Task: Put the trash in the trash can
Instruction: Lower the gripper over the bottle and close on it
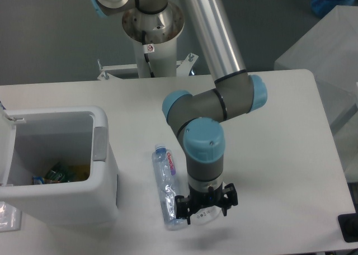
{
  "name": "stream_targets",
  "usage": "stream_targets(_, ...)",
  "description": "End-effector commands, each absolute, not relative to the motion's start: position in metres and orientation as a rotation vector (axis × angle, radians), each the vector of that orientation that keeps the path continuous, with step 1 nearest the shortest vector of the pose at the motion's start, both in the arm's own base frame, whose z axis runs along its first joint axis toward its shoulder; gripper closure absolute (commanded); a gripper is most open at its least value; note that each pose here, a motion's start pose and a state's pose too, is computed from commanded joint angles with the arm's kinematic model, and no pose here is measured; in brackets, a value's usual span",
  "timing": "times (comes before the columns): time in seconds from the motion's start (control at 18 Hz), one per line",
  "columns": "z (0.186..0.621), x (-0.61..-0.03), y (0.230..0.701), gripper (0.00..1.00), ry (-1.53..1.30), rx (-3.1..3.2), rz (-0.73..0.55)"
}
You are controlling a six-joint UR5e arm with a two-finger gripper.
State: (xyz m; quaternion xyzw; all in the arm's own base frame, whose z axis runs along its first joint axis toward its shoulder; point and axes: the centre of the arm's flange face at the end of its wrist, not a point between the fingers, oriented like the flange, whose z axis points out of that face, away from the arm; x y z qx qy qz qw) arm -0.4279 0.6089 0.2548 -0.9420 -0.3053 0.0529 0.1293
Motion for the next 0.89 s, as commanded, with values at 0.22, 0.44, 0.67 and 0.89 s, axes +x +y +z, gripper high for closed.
stream_targets(0.22,0.242,-0.401,0.616,0.00,-0.843,-2.776,0.084)
stream_targets(0.44,0.233,-0.387,0.622,0.00,-0.816,-2.796,0.059)
stream_targets(0.67,0.230,-0.384,0.622,0.00,-0.813,-2.801,0.053)
stream_targets(0.89,0.216,-0.377,0.624,0.00,-0.799,-2.827,0.045)
